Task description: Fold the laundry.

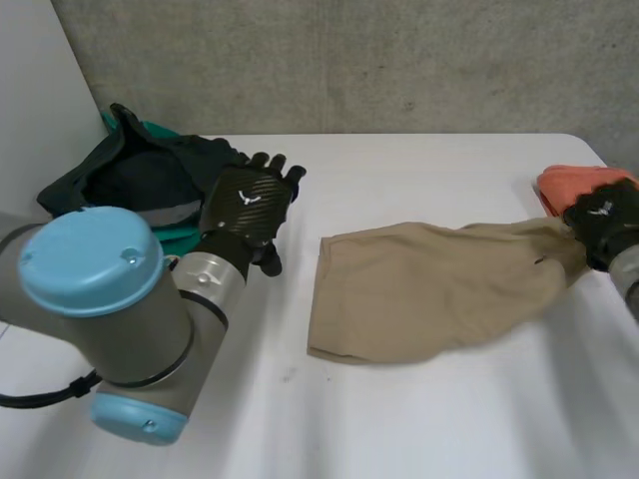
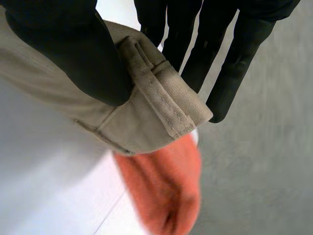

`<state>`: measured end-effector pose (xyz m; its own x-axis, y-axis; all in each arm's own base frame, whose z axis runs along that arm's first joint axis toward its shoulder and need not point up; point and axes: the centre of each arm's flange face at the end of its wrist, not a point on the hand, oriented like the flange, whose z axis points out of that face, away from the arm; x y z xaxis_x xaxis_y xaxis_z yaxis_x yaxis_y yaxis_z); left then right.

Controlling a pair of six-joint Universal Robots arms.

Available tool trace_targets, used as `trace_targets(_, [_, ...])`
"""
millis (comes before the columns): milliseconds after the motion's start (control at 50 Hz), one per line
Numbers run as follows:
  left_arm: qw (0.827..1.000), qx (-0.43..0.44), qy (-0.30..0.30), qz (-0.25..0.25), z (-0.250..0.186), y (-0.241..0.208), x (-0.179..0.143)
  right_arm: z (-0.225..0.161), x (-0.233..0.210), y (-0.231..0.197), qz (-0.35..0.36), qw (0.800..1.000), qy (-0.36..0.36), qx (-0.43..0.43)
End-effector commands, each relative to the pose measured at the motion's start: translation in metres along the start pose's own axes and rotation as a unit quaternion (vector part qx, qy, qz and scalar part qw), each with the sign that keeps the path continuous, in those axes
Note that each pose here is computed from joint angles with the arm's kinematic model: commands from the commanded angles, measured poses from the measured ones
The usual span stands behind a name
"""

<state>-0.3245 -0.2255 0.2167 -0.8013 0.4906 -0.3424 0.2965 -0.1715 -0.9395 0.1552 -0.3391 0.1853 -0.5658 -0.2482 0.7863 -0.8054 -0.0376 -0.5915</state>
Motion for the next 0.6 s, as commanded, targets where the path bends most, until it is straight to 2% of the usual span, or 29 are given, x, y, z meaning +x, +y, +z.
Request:
trace_targets(20, [0.999,-0.007,-0.004,-0.031,-0.013,0.001,-0.006,-0.034,-0.078,-0.102,-0.085,0.971,-0.084,0.205])
trace_targets(60, [0.999,-0.01,-0.01,-0.034,-0.014,0.002,-0.01,-0.046,-0.102,-0.116,-0.091,0.958,-0.116,0.247])
trace_targets(160, [0.999,-0.015,-0.021,-0.034,-0.014,0.006,-0.018,-0.089,-0.175,-0.128,-0.114,0.906,-0.237,0.333])
trace_targets(220, [0.999,-0.013,-0.023,-0.035,-0.012,0.005,-0.019,-0.101,-0.186,-0.129,-0.119,0.888,-0.264,0.357])
trace_targets(280, [0.999,-0.005,-0.026,-0.035,-0.009,0.001,-0.021,-0.104,-0.184,-0.131,-0.111,0.885,-0.269,0.363])
trace_targets(340, [0.999,0.015,-0.032,-0.038,-0.003,-0.009,-0.025,-0.102,-0.17,-0.136,-0.082,0.893,-0.259,0.359])
trace_targets(360, [0.999,0.018,-0.033,-0.039,-0.001,-0.012,-0.025,-0.098,-0.158,-0.138,-0.062,0.899,-0.25,0.355])
trace_targets(380, [0.998,0.023,-0.034,-0.039,0.001,-0.014,-0.025,-0.09,-0.133,-0.139,-0.013,0.91,-0.235,0.342])
trace_targets(420, [0.998,0.037,-0.036,-0.039,0.008,-0.022,-0.025,-0.083,-0.112,-0.138,0.046,0.918,-0.227,0.324])
trace_targets(440, [0.998,0.04,-0.034,-0.04,0.011,-0.023,-0.024,-0.075,-0.094,-0.134,0.116,0.92,-0.221,0.3])
trace_targets(500, [0.998,0.049,-0.021,-0.043,0.024,-0.025,-0.011,-0.063,-0.076,-0.127,0.216,0.912,-0.223,0.268])
trace_targets(520, [0.998,0.052,-0.014,-0.044,0.027,-0.026,-0.005,-0.056,-0.067,-0.122,0.274,0.901,-0.226,0.247])
trace_targets(600, [0.996,0.068,0.029,-0.05,0.039,-0.03,0.03,-0.041,-0.041,-0.104,0.364,0.885,-0.215,0.195])
